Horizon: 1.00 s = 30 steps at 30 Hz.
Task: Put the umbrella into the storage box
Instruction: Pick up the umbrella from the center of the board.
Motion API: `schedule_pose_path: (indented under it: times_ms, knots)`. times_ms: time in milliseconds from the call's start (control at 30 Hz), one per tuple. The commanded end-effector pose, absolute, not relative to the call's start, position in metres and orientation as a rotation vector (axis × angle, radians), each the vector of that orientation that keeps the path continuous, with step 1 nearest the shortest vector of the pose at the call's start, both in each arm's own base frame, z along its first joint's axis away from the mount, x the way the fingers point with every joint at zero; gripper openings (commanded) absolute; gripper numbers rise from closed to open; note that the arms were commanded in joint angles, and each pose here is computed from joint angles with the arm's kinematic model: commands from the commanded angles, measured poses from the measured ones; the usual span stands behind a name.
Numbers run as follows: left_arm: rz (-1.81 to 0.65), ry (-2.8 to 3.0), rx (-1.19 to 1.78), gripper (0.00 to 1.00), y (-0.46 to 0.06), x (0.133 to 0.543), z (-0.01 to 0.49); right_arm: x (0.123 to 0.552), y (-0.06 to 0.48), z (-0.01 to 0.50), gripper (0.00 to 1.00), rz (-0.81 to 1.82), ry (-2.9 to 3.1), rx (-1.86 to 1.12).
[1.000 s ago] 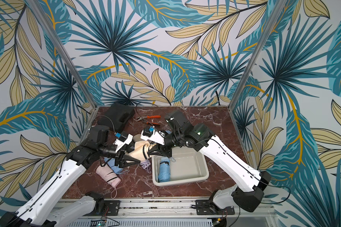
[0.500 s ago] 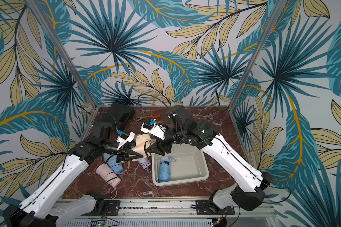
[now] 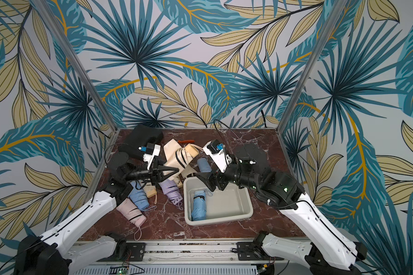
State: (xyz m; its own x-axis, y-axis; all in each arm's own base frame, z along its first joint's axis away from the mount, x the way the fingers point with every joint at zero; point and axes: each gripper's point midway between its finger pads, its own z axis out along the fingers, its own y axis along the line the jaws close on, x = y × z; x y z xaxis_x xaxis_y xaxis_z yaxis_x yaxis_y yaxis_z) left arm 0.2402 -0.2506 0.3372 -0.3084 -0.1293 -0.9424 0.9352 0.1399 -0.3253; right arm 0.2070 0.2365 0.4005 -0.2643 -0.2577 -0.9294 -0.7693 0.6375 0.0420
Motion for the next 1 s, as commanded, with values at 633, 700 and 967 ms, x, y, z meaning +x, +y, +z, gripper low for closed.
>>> schedule_pose_path:
  times_ms: [633,700,967]
  knots:
    - [-1.579,1.045,0.771,0.14,-0.246,0.22,0.408,0.26,0.331,0.471,0.79,1.189,1.441,-0.476]
    - [-1.583,1.041,0.768,0.11,-0.245,0.219,0.409,0.254,0.338,0.474,0.69,1.226,1.409,-0.529]
    - [-1.585,1.033,0.747,0.12,-0.242,0.213,0.41,0.256,0.355,0.462,0.39,1.252,1.402,-0.599]
